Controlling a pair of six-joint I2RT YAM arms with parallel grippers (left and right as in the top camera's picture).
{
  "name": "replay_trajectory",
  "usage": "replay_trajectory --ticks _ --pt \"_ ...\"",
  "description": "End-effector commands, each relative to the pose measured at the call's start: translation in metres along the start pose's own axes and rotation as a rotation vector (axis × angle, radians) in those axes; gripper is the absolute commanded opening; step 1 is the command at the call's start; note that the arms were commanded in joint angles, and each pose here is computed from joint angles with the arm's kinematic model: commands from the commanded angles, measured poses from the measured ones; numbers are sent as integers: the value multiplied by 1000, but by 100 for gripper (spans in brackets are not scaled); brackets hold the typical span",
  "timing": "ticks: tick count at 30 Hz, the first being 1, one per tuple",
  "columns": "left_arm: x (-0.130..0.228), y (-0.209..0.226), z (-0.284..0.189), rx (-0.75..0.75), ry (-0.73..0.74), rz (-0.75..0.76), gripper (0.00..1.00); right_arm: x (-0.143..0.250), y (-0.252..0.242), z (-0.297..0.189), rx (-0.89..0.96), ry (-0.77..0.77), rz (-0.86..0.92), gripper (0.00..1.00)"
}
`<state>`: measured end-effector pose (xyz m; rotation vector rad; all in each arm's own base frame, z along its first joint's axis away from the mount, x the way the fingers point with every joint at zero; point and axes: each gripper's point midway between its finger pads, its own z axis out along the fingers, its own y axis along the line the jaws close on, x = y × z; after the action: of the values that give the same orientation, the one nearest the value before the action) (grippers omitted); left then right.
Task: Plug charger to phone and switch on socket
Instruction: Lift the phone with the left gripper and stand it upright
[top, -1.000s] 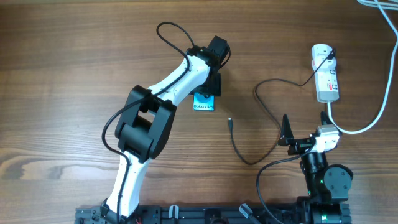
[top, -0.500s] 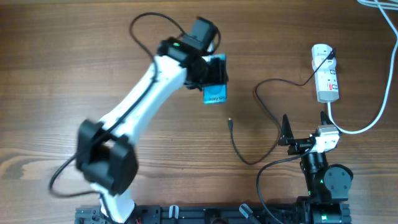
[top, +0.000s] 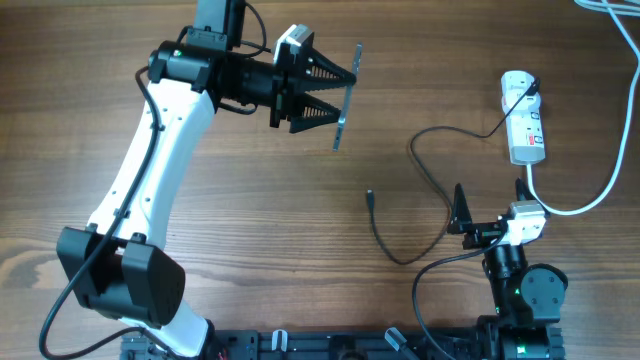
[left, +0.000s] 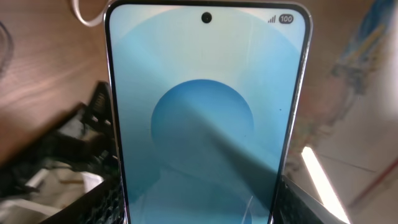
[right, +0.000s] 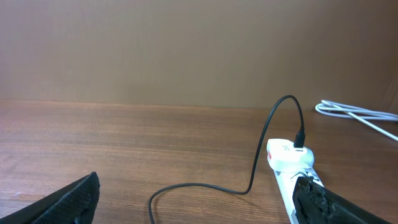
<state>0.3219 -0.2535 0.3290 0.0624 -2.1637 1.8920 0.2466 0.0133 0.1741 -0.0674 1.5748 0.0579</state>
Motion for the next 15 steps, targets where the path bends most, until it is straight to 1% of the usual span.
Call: replay_trajectory --ticks 1,4,5,6,8,10,12,15 --pt "22 -26 -6 84 75 -71 64 -2 0 0 5 -8 -18 100" --pt "22 -26 -6 82 77 -124 64 -2 0 0 5 -8 -18 100" --pt "22 -26 -6 81 78 -153 64 -2 0 0 5 -8 -18 100" --pt "21 -25 -6 72 73 -214 62 -2 0 0 5 -8 -18 100" --pt "15 -19 -5 43 37 -272 62 -2 0 0 5 -8 -18 100" --pt "-1 -9 -8 -12 -57 -338 61 -2 0 0 5 -8 -18 100" --pt "-15 -4 -15 -33 -129 -330 61 -2 0 0 5 -8 -18 100" --pt "-24 -5 -32 -15 -175 -321 61 -2 0 0 5 -8 -18 100"
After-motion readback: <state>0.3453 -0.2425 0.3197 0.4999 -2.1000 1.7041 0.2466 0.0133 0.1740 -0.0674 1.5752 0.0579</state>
